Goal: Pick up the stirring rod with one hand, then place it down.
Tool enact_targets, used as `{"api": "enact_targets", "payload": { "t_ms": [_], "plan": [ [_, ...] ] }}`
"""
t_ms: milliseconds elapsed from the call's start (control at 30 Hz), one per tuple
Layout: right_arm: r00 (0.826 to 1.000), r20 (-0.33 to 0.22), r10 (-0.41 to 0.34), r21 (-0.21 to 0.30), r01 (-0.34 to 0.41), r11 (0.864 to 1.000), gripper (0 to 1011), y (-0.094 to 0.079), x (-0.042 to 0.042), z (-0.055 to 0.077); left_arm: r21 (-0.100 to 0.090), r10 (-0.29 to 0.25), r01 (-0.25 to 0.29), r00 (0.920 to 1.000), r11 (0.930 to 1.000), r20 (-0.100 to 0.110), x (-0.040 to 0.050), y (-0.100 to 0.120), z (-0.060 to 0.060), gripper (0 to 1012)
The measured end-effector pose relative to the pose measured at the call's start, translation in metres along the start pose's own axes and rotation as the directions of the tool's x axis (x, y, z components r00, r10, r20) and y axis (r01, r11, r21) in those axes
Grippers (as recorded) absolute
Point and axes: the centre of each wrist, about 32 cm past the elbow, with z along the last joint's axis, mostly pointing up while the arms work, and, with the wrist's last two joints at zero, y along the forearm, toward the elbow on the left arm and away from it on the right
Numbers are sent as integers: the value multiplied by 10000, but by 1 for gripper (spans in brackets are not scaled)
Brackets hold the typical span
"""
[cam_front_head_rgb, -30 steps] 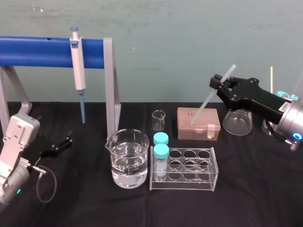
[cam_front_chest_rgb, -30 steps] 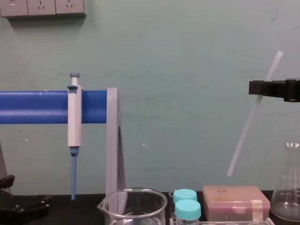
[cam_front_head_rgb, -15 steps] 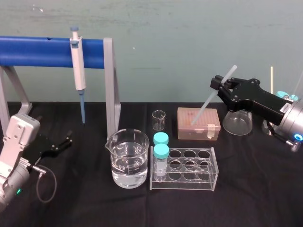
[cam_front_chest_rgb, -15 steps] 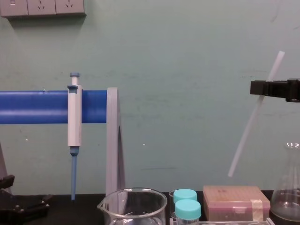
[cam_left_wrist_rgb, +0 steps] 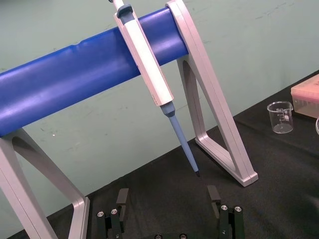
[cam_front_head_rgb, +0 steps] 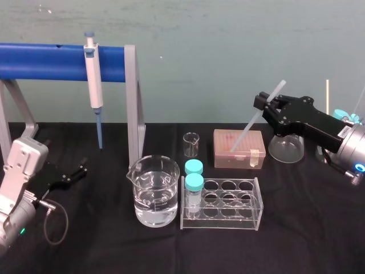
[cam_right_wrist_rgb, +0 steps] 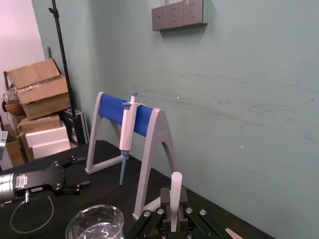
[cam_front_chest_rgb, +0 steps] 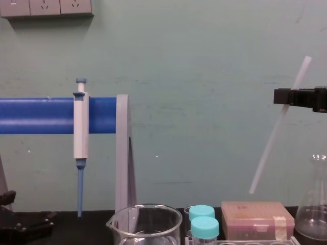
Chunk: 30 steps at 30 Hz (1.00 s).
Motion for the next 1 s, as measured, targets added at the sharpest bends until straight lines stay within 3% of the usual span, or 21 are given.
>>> {"api": "enact_targets", "payload": {
  "t_ms": [1000],
  "plan": [
    [10000, 5, -41, -9, 41, 10000, 78, -56, -43, 1, 1, 0, 0, 10000, 10000, 0, 0, 0, 0, 1000]
  ]
}}
